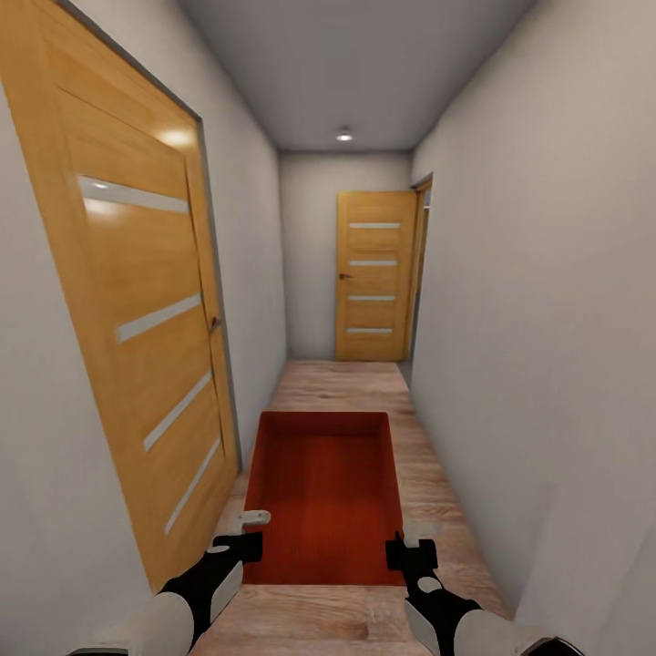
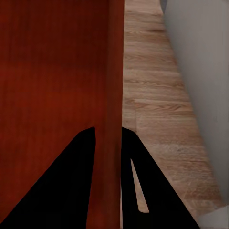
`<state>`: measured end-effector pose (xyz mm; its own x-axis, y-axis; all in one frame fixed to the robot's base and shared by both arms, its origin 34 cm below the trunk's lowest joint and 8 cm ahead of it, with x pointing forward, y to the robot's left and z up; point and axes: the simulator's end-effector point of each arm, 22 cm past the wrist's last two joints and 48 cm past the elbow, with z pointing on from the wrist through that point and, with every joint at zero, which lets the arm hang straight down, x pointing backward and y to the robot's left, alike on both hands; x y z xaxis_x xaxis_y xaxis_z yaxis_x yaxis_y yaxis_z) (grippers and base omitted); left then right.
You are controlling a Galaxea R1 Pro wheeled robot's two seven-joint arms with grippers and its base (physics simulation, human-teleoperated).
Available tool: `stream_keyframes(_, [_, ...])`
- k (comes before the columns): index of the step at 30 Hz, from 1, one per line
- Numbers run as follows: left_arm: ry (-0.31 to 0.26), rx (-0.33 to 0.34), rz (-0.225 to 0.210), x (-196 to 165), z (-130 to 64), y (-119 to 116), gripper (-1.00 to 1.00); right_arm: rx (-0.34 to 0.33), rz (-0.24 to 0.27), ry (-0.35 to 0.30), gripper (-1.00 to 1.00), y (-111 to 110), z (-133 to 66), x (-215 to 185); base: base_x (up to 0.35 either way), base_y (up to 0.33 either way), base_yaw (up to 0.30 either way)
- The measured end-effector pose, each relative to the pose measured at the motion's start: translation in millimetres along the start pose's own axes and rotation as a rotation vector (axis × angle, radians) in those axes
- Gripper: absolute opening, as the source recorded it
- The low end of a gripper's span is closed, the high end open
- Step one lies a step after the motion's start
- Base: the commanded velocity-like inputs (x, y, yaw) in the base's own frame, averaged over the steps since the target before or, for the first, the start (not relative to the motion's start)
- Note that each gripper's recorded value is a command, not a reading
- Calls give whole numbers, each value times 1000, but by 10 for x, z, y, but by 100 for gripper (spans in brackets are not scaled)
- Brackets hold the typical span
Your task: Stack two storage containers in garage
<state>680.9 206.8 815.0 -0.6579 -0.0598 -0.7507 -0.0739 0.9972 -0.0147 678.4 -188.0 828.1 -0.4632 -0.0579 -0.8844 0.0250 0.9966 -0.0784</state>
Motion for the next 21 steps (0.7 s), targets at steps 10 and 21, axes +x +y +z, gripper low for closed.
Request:
stream_keyframes(10, [0, 0, 0, 0, 0, 1, -100, 0, 0, 0, -100, 0, 1, -2, 322, 6, 0])
stream_keyframes(21, [0, 0, 0, 0, 0, 0, -100, 0, 0, 0, -100, 0, 0, 0, 322, 0, 0])
